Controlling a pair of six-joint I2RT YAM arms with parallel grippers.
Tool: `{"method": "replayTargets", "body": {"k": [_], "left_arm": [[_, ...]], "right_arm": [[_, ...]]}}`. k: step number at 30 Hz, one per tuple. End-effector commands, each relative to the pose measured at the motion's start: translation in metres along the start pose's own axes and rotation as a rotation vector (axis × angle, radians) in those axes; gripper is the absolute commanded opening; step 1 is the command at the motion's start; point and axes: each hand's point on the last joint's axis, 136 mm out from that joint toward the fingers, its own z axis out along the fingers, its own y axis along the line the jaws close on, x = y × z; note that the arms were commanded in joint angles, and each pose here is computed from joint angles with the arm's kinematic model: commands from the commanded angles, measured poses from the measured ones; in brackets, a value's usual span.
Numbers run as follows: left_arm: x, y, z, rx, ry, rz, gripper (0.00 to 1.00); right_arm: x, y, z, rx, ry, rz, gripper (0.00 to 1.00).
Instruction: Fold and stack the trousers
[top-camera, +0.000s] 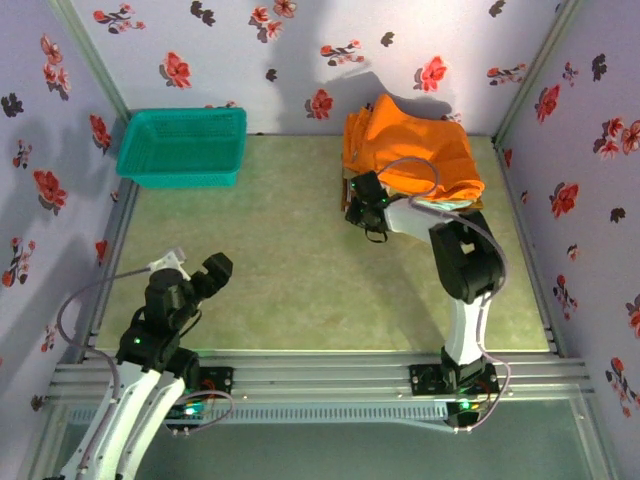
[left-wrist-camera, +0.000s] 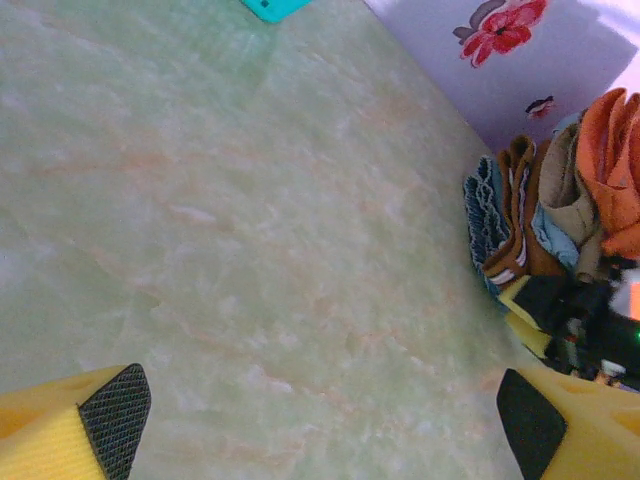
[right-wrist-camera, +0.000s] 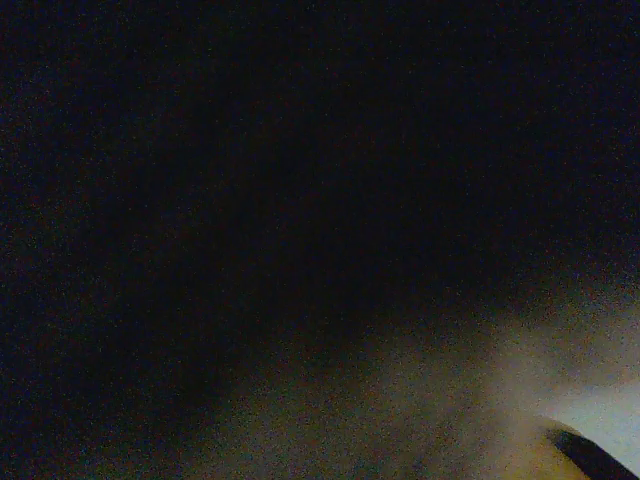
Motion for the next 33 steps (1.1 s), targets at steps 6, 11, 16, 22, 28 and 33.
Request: {"method": "replayTargets", "body": {"k": [6, 11, 16, 22, 28, 33], "left_arm": [[-0.011, -0.020, 0.002, 0.064, -0.011, 0.062, 0.94], [-0.025, -0.034, 0.001, 0.079, -0.026, 0.119, 0.95], [-0.027, -0.037, 0.005, 0.090, -0.023, 0.115, 0.95], [-0.025, -0.032, 0.007, 0.076, -0.012, 0.109, 0.95], [-0.036, -0.032, -0.002, 0.045, -0.033, 0.132, 0.97], [-0.076, -0.027, -0.035, -0.142, -0.135, 0.251, 1.00]], "right_arm": [[-0.080, -0.063, 0.036, 0.163, -0.057, 0.275, 0.39], [-0.116, -0.100, 0.041, 0.249, -0.070, 0.311, 0.38], [-0.132, -0.144, 0.038, 0.305, -0.068, 0.352, 0.36], [-0.142, -0.175, 0.026, 0.310, -0.062, 0.363, 0.37], [-0.142, -0.137, 0.008, 0.141, -0.024, 0.326, 0.48], [-0.113, -0.099, -0.068, -0.048, -0.101, 0.268, 0.89]]}}
